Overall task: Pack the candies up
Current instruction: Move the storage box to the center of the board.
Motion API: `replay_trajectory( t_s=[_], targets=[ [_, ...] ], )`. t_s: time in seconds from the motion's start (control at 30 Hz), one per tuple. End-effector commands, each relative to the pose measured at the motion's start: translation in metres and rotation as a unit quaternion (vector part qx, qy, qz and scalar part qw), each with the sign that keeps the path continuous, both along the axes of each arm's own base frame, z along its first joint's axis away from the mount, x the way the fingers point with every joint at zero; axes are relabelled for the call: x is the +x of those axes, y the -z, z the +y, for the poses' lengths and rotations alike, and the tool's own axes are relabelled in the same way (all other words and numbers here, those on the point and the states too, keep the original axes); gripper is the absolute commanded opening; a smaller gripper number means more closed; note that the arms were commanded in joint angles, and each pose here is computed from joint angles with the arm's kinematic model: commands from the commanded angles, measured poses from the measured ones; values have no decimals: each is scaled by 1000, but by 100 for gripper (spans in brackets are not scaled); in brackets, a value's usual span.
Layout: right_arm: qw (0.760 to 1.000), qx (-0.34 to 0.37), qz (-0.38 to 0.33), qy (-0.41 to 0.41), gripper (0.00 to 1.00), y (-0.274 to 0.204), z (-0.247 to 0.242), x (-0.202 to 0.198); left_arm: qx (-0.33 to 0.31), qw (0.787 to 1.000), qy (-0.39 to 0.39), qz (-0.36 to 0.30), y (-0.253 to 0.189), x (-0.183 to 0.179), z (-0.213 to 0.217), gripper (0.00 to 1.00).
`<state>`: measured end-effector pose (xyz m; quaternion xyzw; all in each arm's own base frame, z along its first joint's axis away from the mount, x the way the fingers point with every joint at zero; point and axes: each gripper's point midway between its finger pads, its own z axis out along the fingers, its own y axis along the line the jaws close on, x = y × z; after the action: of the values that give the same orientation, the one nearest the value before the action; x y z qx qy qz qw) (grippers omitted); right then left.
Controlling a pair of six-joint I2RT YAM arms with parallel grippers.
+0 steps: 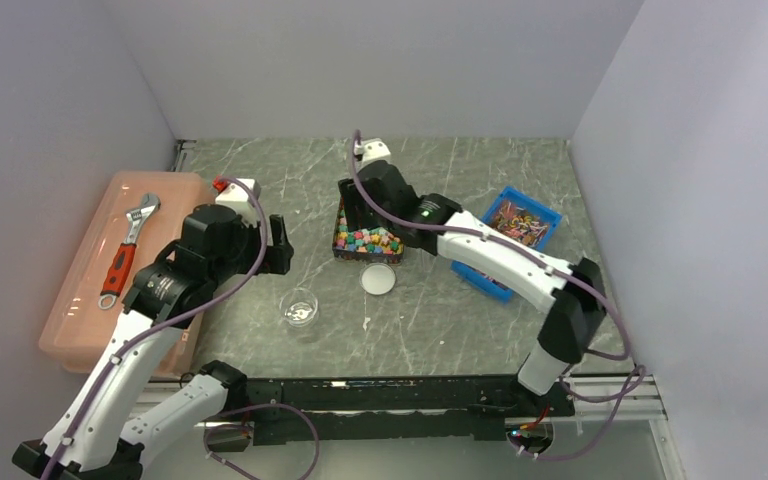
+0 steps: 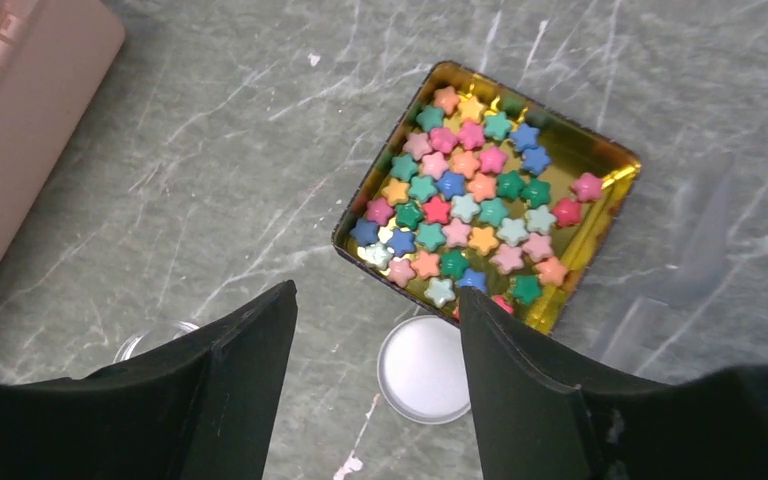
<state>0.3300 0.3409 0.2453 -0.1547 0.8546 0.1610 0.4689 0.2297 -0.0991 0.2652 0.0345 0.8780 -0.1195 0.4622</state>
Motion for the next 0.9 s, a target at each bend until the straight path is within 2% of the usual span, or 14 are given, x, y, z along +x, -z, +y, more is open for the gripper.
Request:
replay_trajectory(
  t_s=[0.0,0.27,0.87],
  targets=[
    [999,24,21,-4,61,3,27,9,-12,1000,-20,-4,1,-7,6,99],
    [998,19,61,16,56,41,59,35,-24,1000,-17,-10,19,-15,7,99],
    [989,9,125,78,45,117,79,78,-22,999,-7,-33,47,-16,9,99]
  ],
)
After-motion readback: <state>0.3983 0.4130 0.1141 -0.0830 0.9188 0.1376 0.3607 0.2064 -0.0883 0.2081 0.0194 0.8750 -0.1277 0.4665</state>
